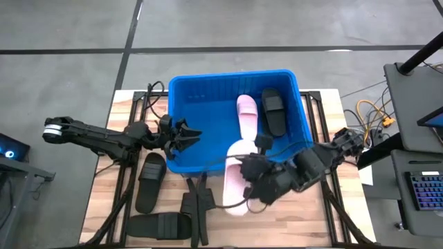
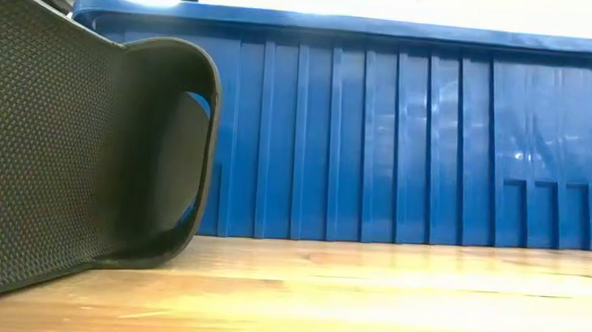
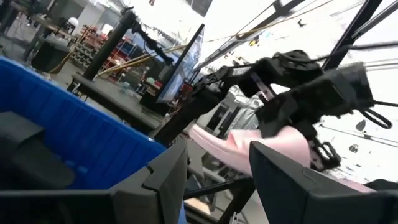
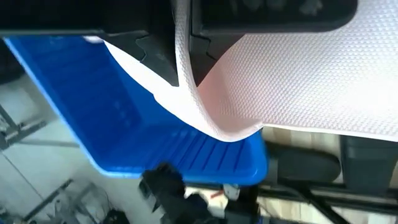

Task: Pick and place slides into bin
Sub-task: Put the pink slide into the blue bin

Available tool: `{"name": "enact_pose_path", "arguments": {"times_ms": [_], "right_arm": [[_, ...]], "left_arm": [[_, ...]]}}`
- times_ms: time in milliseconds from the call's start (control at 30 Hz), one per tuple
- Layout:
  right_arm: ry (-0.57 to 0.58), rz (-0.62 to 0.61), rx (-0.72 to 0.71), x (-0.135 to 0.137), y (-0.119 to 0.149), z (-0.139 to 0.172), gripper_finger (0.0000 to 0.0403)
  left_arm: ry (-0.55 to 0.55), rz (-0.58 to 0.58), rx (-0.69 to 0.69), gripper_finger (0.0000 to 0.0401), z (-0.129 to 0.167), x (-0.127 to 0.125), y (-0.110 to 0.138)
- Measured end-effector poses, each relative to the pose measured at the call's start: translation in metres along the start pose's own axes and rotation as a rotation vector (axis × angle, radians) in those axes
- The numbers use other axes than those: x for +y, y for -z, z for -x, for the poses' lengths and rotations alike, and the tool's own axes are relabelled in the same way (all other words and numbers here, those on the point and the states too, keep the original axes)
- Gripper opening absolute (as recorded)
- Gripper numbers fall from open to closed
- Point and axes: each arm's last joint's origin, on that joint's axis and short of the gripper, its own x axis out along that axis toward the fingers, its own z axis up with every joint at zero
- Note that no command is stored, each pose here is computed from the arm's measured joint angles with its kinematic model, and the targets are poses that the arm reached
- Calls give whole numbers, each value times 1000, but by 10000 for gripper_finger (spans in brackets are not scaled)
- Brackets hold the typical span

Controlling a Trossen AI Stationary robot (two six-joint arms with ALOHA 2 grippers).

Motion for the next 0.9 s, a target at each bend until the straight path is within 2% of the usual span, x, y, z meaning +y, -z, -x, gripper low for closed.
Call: {"name": "enact_pose_path", "arguments": {"times_ms": [200, 333, 467, 600, 733, 900], "right_arm": [[-131, 18, 27, -38, -7, -18, 12], [-122, 88, 51, -61, -6, -43, 12], [-187, 115, 50, -92, 1, -66, 12], [-219, 135, 40, -125, 17, -90, 12], [-199, 132, 12, -162, 37, -103, 12], [-234, 147, -64, -197, 70, -114, 12]], "left_arm": [[24, 2, -32, 160, 1, -3, -4], [30, -29, -49, 160, 1, -4, -6], [23, -72, -89, 160, 2, -5, -9], [8, -117, -157, 160, 2, -8, -16], [-70, -157, -218, 160, 3, -7, -20], [-160, -191, -270, 160, 4, -5, -22]]}}
